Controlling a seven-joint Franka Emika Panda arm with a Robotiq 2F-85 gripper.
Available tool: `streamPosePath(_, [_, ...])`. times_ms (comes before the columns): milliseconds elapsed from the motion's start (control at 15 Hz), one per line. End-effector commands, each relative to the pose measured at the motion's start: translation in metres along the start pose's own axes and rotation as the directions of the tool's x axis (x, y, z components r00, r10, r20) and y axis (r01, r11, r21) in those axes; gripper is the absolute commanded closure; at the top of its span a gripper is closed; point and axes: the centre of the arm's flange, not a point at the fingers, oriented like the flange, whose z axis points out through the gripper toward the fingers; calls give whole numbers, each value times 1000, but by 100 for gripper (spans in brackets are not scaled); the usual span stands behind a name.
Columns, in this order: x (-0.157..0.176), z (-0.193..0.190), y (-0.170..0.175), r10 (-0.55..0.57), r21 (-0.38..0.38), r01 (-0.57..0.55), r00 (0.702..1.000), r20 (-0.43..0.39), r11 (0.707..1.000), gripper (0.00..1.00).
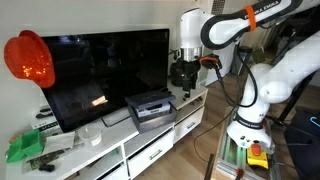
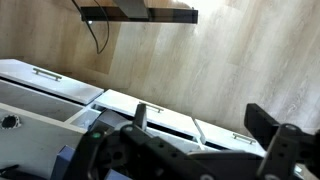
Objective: Remove the lid from the box and put it on the cabinet
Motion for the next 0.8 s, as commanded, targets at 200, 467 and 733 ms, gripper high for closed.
streamPosePath(200, [42,21,-9,-121,-190,77,966,-231,979,0])
streamPosePath(467, [75,55,-24,-217,-361,79,907,-361,929,0])
streamPosePath(733, [101,87,-24,-259,-495,26,875,-410,868,0])
